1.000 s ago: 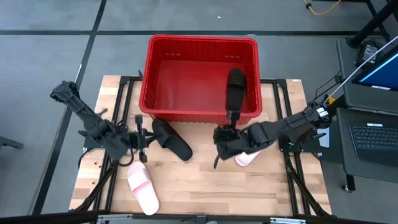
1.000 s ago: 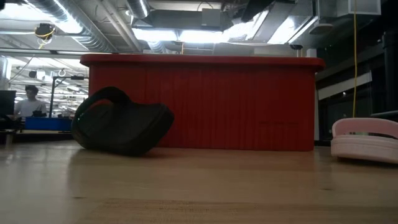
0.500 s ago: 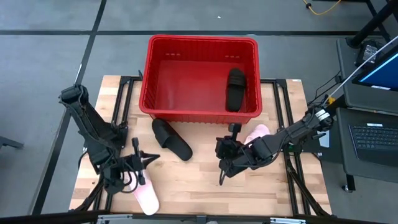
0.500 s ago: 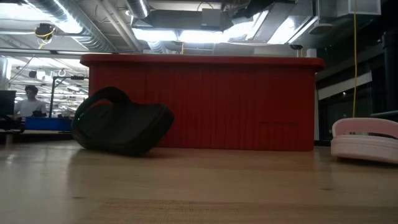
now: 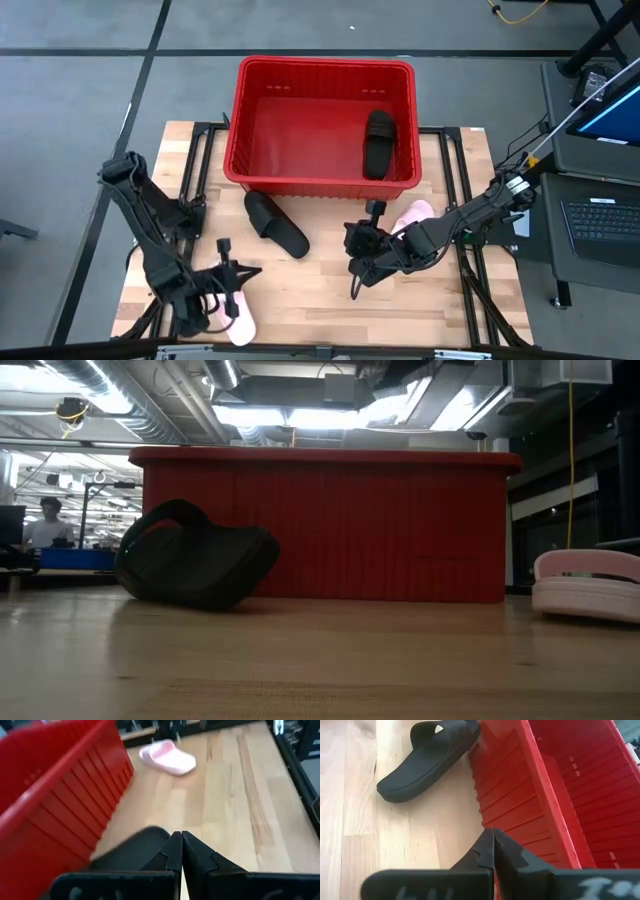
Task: Pick and place slides into bin
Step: Put the black slide into the red bin
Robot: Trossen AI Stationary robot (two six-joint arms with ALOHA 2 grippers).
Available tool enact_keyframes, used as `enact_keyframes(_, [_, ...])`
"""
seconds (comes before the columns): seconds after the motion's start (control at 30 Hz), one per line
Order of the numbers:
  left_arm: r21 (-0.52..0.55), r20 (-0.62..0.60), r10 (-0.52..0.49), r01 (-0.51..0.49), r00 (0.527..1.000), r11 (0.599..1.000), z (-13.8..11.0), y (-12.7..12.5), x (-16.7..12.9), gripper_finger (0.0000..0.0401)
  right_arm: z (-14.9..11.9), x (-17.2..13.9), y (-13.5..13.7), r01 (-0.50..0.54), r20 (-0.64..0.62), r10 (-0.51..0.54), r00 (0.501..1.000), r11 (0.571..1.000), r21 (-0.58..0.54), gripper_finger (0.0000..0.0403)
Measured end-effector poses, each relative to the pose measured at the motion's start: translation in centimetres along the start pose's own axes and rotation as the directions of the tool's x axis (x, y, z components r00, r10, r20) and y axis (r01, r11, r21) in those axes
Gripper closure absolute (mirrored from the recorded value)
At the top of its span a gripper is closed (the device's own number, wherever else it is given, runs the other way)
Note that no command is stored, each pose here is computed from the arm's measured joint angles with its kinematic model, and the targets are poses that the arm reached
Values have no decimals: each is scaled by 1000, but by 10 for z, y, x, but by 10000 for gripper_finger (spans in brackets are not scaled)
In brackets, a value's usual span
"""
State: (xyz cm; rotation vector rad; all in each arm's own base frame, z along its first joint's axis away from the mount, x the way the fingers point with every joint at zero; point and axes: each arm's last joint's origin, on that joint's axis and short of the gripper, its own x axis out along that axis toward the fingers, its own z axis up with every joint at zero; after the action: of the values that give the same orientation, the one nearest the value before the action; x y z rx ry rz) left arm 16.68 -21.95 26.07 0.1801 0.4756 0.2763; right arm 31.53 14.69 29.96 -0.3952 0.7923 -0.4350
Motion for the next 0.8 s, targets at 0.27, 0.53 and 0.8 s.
enact_keyframes(0.27, [-56,-137,111,-120,984,991,1,-20,2,399,0,0,1,1,3,-1,1000,1000,-5,398])
enact_keyframes(0.53, [-137,-222,327,-361,919,922,-28,-18,13,399,-1,-1,2,2,-1,-2,1000,998,66,398])
enact_keyframes(0.8, [-111,-209,423,-451,882,886,-51,-30,26,399,-26,12,18,22,-18,-21,1000,996,89,399])
